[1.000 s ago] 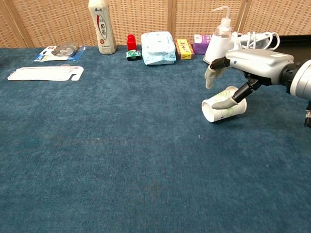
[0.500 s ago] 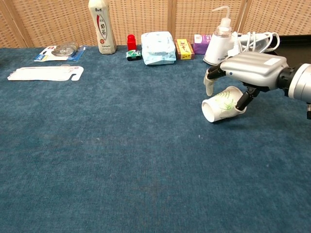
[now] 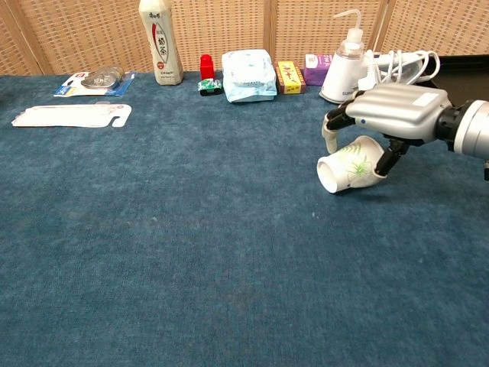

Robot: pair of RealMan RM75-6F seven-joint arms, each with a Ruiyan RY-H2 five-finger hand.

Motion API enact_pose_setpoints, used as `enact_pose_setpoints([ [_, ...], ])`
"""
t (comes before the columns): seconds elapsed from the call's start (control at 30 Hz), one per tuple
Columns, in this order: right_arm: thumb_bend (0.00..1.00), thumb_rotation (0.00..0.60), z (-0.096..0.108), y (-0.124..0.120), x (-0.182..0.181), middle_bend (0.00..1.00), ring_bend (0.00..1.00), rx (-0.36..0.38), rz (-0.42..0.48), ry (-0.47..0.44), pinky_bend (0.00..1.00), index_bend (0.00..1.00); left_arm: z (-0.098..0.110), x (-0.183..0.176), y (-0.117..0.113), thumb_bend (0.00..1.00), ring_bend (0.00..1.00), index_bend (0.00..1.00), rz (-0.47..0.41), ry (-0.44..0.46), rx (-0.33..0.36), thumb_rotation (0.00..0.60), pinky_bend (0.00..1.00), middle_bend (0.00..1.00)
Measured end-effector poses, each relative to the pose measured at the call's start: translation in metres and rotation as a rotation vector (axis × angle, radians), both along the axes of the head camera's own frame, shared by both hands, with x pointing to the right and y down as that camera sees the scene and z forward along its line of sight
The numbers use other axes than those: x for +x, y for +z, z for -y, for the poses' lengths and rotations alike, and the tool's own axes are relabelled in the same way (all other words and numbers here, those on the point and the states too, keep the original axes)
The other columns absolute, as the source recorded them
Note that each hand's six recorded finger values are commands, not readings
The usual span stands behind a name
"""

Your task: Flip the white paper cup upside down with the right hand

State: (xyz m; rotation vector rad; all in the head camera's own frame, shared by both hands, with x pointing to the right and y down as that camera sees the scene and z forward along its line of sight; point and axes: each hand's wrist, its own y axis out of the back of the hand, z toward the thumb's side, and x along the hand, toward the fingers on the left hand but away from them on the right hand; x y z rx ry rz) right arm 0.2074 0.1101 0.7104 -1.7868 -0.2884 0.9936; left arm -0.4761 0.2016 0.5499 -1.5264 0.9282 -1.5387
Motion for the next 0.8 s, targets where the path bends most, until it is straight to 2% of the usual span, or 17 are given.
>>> enact_pose_setpoints([
  [0.33,0.23,0.446,-0.004,0.003,-0.013,0.28,0.26,-0.006,0.001,-0.034,0.16,0.38,-0.003,-0.006,0.0,0.21,0.34,0.45,0.003,-0.016,-0.009,0.511,0.32,0.43],
  [0.43,0.23,0.472,-0.005,0.002,-0.017,0.28,0.27,-0.008,0.01,-0.037,0.16,0.4,-0.004,-0.009,0.0,0.22,0.34,0.45,0.004,-0.023,-0.011,0.51,0.32,0.43],
  [0.6,0.23,0.594,-0.006,0.003,-0.022,0.31,0.31,-0.015,0.026,-0.023,0.17,0.53,-0.005,-0.009,0.002,0.22,0.34,0.45,0.002,-0.024,-0.015,0.509,0.32,0.42],
  [0.8,0.23,0.6,-0.003,0.001,-0.02,0.32,0.32,-0.022,0.05,0.027,0.18,0.58,-0.005,-0.011,0.001,0.22,0.34,0.45,0.004,-0.026,-0.01,0.516,0.32,0.42],
])
